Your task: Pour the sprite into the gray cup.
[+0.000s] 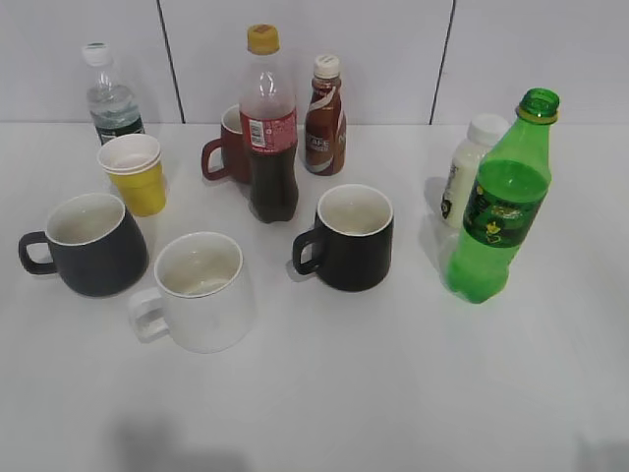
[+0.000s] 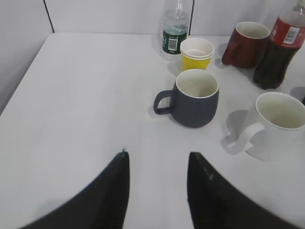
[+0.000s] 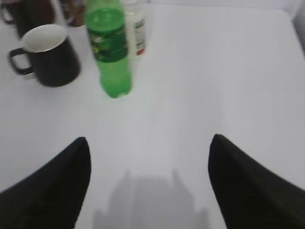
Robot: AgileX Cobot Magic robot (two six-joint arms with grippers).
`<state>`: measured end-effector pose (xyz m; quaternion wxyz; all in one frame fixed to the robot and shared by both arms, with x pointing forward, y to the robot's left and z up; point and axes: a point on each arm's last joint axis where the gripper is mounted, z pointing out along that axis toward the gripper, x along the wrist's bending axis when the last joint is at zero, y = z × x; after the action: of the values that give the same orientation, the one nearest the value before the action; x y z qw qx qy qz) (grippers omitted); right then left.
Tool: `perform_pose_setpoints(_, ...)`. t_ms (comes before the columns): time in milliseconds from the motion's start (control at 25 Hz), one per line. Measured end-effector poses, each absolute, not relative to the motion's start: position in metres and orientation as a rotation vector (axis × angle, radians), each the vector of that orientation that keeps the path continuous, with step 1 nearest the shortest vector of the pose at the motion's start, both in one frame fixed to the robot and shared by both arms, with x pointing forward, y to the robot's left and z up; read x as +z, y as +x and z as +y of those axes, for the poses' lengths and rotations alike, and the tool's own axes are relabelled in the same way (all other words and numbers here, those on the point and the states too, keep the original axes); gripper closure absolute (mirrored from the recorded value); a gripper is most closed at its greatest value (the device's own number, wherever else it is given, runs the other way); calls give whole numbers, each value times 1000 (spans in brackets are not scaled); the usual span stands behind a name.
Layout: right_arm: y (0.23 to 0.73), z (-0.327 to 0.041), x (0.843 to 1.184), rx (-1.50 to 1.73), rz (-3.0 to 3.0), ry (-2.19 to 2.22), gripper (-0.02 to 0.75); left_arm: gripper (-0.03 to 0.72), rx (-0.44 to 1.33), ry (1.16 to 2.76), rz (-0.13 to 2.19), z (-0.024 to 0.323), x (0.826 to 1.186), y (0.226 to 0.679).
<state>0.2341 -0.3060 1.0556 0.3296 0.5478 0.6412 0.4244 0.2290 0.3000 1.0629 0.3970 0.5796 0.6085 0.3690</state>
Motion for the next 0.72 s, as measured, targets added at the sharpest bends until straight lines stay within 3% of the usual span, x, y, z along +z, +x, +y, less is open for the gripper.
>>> perform_pose_setpoints(360, 233, -305, 1056, 996, 1489, 1568, 163, 448, 936, 1471, 1538, 300, 1063, 229)
perform_pose_setpoints(720, 233, -305, 1056, 1016, 1522, 1546, 163, 458, 936, 1471, 1538, 300, 1063, 229)
